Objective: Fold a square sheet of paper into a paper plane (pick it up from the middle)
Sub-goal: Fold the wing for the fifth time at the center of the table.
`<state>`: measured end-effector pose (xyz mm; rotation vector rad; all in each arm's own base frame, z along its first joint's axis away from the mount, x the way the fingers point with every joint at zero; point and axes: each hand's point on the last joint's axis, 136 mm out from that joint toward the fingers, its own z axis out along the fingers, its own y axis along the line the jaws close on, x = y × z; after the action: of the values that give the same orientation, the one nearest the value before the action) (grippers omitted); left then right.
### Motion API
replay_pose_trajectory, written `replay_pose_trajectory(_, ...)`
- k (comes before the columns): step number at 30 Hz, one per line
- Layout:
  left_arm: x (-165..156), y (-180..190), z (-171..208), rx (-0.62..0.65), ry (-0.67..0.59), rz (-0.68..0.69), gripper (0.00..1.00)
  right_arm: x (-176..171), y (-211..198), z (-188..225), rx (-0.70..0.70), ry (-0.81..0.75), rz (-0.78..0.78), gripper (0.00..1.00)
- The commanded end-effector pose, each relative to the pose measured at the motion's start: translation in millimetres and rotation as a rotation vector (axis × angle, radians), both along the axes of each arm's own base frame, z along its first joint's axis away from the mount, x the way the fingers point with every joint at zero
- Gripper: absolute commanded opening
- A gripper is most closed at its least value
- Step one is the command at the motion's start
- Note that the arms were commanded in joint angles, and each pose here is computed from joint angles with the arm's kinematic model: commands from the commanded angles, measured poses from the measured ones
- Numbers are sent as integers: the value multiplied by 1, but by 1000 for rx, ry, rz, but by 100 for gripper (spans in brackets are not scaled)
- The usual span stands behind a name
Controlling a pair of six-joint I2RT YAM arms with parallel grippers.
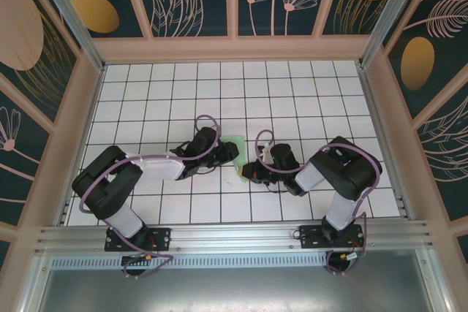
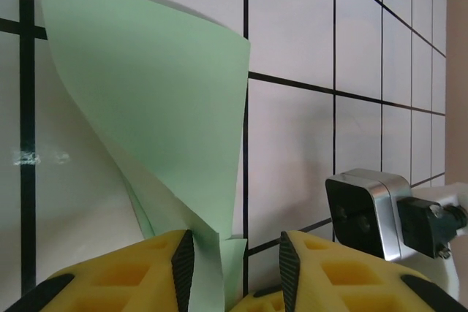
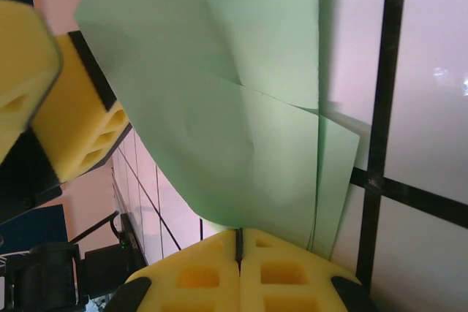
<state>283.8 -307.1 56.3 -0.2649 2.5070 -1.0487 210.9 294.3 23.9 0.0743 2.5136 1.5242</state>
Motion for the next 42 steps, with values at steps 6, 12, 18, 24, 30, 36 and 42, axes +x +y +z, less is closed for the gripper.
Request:
replay_pose_trajectory(6, 10, -14, -20, 45, 63, -9, 32, 3, -5, 5, -77, -63, 28, 9)
replay_pose_trajectory(12, 9, -14, -38, 94, 103, -26, 30, 5, -6, 12, -118, -122, 45, 16)
replay_pose_trajectory(18, 10, -13, -42, 119, 103, -23, 29, 9, -10, 18, -158, -159, 19, 20)
replay_pose_trajectory(24, 10, -11, -46, 132, 110, -21, 29, 14, -4, 34, -231, -235, 43, 22)
replay_pose_trajectory(30, 12, -11, -45, 127, 104, -12, 29, 17, 2, 37, -241, -243, 45, 24)
replay_pose_trajectory(36, 13, -13, -43, 121, 101, -10, 29, 21, 10, 35, -242, -246, 52, 24)
replay_pose_trajectory(42, 13, -13, -41, 116, 100, -7, 29, 24, 7, 24, -288, -227, 39, 21)
